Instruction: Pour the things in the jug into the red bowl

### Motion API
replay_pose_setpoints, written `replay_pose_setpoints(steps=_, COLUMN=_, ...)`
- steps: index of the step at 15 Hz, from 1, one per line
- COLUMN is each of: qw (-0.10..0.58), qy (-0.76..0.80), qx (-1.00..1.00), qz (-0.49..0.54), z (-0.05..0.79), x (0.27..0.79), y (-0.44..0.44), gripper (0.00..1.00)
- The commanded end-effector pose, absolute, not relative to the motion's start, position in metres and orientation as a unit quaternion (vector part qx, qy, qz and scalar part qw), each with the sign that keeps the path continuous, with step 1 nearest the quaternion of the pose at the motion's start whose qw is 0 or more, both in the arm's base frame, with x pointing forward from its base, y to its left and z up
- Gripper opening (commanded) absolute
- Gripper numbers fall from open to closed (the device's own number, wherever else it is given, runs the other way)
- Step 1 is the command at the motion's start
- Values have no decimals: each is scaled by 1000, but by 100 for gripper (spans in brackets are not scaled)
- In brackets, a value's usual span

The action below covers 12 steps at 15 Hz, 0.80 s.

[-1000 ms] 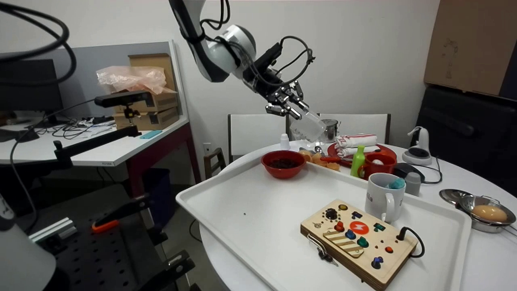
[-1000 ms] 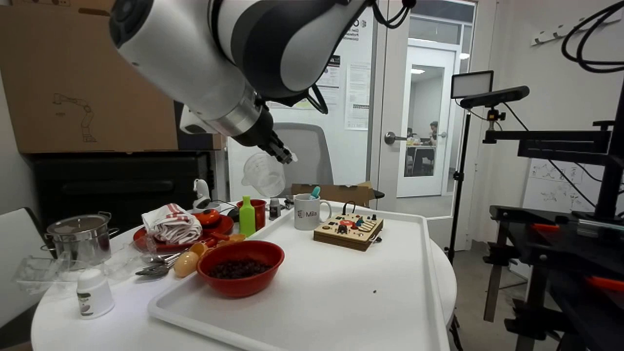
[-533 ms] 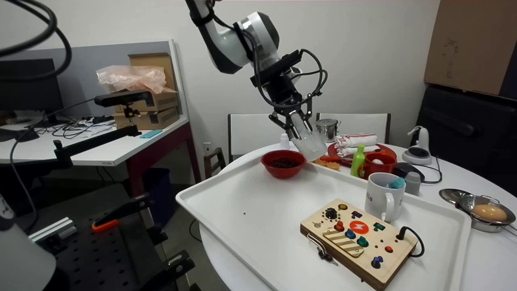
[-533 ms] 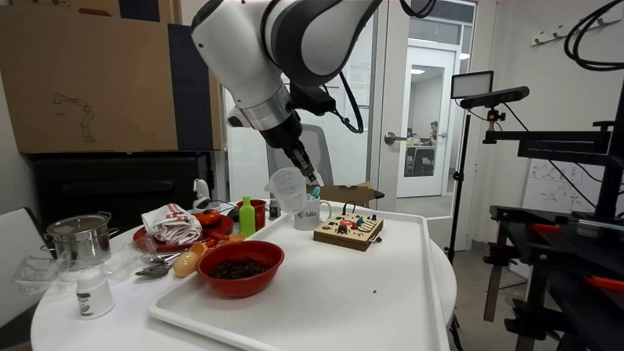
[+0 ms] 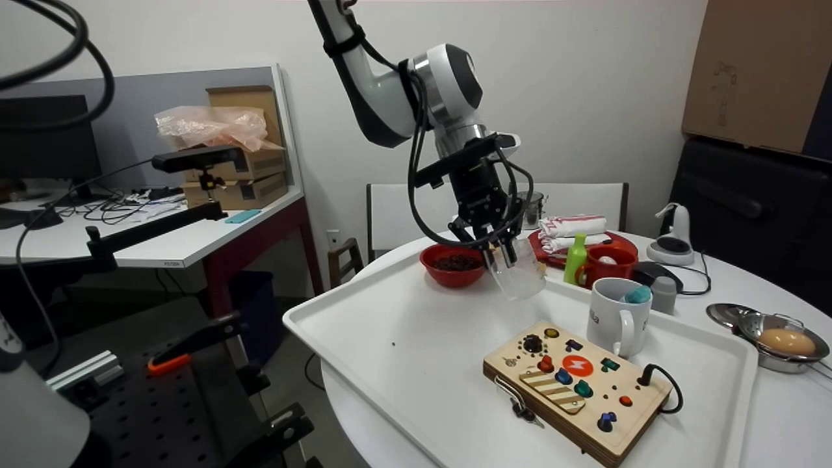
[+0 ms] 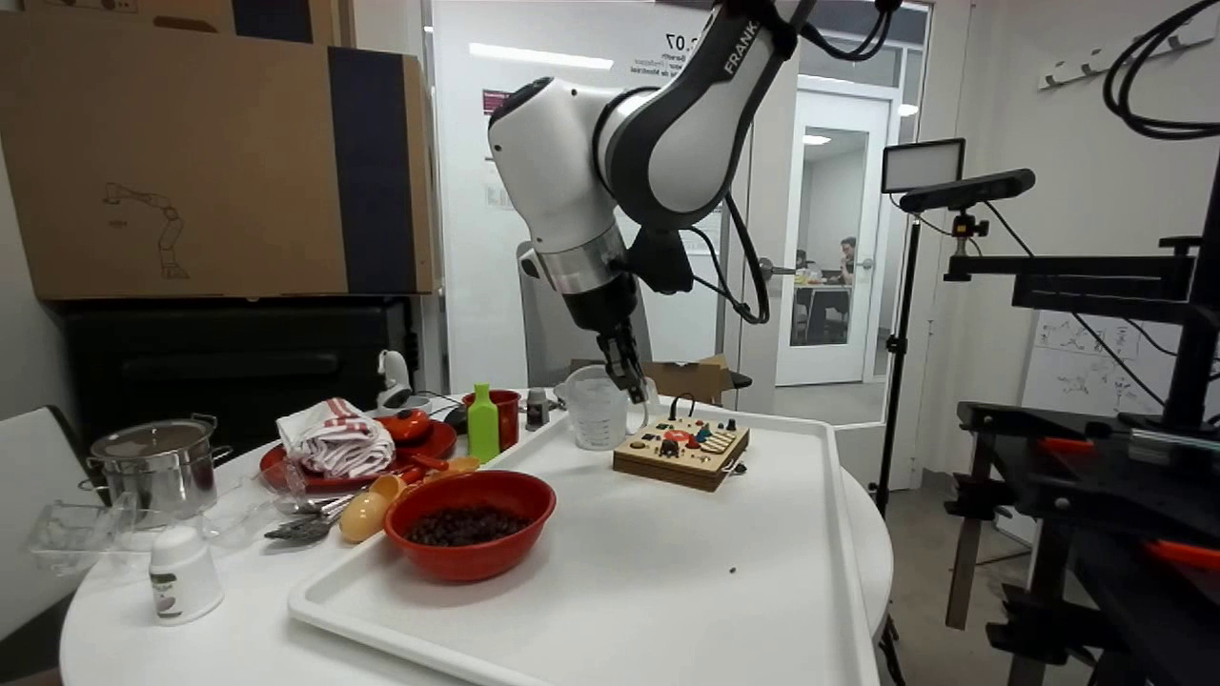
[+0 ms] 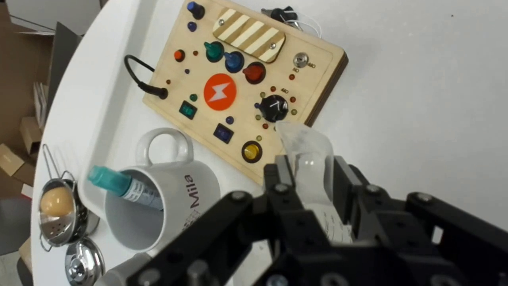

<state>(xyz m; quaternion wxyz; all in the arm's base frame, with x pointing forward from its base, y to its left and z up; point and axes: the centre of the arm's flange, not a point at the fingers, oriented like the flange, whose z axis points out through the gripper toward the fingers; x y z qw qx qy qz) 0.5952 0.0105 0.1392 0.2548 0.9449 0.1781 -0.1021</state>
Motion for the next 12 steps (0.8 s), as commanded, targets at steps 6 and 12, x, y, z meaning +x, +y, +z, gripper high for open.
replay_pose_setpoints(steps=6, qw=126, qy=170, qx=975, qz=-63, z=131, x=598, y=19, gripper=14)
replay_pose_setpoints(steps=12, qw=83, qy=170, qx=979, qz=-70, z=131, x=607, y=21, gripper=15)
